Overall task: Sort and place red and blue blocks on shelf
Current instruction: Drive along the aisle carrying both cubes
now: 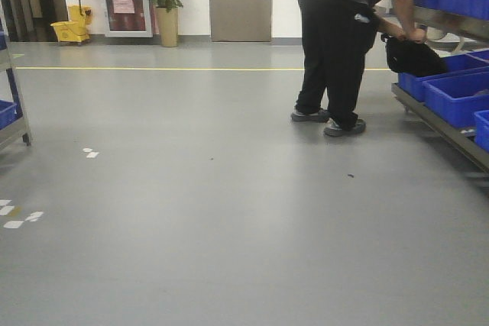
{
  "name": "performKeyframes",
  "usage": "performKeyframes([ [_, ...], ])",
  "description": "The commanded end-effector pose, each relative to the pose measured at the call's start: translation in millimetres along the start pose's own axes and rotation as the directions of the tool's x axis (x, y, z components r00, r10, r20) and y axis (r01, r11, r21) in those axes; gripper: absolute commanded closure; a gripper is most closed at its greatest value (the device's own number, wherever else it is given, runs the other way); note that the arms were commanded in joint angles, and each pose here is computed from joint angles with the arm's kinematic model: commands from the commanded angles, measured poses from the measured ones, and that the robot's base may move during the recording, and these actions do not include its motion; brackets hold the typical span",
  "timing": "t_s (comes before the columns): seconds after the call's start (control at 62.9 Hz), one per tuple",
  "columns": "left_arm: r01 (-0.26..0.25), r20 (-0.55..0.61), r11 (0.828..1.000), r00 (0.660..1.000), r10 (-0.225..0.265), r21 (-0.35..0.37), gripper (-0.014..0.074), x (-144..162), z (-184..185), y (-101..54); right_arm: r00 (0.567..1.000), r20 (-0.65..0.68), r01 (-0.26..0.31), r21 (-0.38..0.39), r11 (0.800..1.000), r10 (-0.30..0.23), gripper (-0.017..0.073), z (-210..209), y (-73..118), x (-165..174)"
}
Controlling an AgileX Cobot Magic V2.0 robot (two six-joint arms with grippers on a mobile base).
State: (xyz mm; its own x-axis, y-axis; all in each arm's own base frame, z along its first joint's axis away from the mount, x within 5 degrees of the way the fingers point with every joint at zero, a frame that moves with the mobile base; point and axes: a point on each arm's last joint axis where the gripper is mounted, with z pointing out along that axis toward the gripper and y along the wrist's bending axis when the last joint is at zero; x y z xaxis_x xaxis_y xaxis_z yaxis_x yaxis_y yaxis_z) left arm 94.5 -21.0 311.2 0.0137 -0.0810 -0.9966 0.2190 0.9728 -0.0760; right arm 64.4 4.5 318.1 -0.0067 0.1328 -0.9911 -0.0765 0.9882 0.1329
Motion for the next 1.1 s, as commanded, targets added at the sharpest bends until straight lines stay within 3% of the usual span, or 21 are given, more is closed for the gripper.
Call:
performKeyframes([
  [0.0, 0.011, 0.120, 1.000, 0.993, -0.011, 0.004, 0.0273, -18.3, -0.8, -0.8, 0.994, 0.109, 0.025, -0.009, 1.000, -0.024, 0.0187, -1.1, 2.1, -16.5],
  [1.081, 0.011, 0.120, 1.000, 0.993, -0.011, 0.004, 0.0273, -18.3, -0.8, -0.8, 0.994, 0.109, 0.025, -0.009, 1.000, -0.024, 0.0187, -1.1, 2.1, -16.5],
])
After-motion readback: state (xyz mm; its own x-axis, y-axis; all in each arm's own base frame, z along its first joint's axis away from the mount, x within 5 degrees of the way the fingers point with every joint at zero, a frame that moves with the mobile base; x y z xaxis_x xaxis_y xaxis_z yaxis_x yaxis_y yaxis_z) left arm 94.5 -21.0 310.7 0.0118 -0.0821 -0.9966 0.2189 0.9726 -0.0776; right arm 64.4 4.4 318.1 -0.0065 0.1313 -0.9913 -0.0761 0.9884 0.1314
